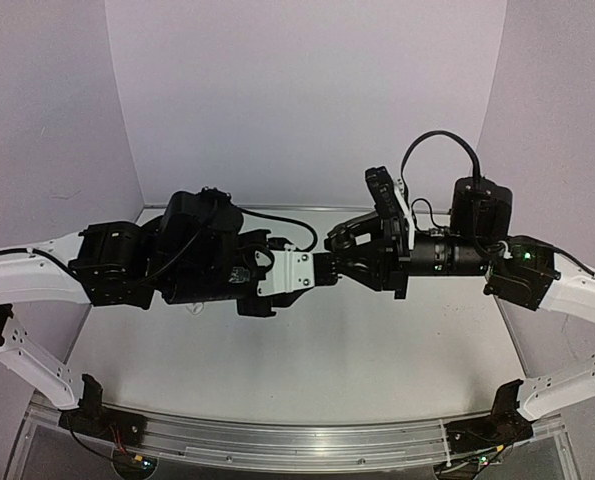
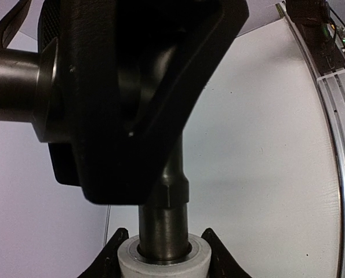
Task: Install the water faucets
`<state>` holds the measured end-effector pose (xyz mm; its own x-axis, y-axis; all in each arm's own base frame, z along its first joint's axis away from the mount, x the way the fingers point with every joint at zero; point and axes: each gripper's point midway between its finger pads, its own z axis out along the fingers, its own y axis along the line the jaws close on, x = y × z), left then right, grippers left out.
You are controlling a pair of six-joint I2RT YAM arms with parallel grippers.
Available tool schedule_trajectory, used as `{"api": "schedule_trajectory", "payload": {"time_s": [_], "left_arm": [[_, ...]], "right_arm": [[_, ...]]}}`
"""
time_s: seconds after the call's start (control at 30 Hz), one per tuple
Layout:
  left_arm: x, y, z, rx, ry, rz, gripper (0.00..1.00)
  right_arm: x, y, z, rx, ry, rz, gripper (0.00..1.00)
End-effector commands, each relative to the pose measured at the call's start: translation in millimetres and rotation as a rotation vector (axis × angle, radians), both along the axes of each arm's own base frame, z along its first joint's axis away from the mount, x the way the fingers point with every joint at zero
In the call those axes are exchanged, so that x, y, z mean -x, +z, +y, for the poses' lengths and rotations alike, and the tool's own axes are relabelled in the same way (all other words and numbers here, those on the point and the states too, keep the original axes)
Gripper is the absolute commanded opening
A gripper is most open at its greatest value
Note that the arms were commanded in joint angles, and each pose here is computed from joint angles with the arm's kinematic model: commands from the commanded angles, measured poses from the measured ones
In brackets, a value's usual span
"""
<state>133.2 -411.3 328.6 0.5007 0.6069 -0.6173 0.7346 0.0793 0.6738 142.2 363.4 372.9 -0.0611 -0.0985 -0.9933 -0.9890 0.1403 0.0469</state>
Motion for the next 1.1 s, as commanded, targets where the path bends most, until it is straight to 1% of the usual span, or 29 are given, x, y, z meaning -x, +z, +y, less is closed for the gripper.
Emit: {"api": "schedule_trajectory", "payload": {"time_s": [0.0,0.07,0.1,0.13,0.23,0.37,0.47,0.53,0.67,0.8,0.87,0.97,1.07], "left_arm": [[5,33,1,0.107,0.001,0.03,0.06],[7,38,3,0.139,-0.002,0.04,0.01],[7,42,4,0.156,-0.001,0.041,0.0],[8,41,6,0.163,-0.001,0.041,0.0],[9,47,12,0.206,0.004,0.053,0.0],[0,52,25,0.255,0.063,0.082,0.0],[-13,50,35,0.294,0.12,0.156,0.0],[-35,48,45,0.331,0.193,0.237,0.0],[-85,27,67,0.38,0.368,0.449,0.0],[-125,-8,74,0.409,0.52,0.579,0.0],[-148,-32,75,0.422,0.615,0.65,0.0],[-175,-66,80,0.445,0.749,0.707,0.0],[-190,-96,76,0.462,0.82,0.725,0.0]], "right_arm": [[3,37,-5,-0.099,0.001,-0.084,0.31],[0,35,-7,-0.089,-0.021,-0.088,0.52],[-2,33,-9,-0.084,-0.036,-0.09,0.59],[-3,32,-10,-0.078,-0.049,-0.09,0.64],[-8,29,-16,-0.063,-0.08,-0.093,0.74],[-7,20,-25,-0.049,-0.086,-0.064,0.82],[-7,12,-36,-0.034,-0.094,-0.035,0.91],[-10,10,-43,-0.029,-0.113,-0.021,0.98],[-21,14,-61,-0.03,-0.181,-0.019,0.98],[-38,24,-80,-0.028,-0.284,-0.05,0.98],[-48,29,-87,-0.006,-0.342,-0.071,0.98],[-70,26,-99,0.062,-0.458,-0.11,0.98],[-86,22,-108,0.132,-0.537,-0.135,0.98]]}}
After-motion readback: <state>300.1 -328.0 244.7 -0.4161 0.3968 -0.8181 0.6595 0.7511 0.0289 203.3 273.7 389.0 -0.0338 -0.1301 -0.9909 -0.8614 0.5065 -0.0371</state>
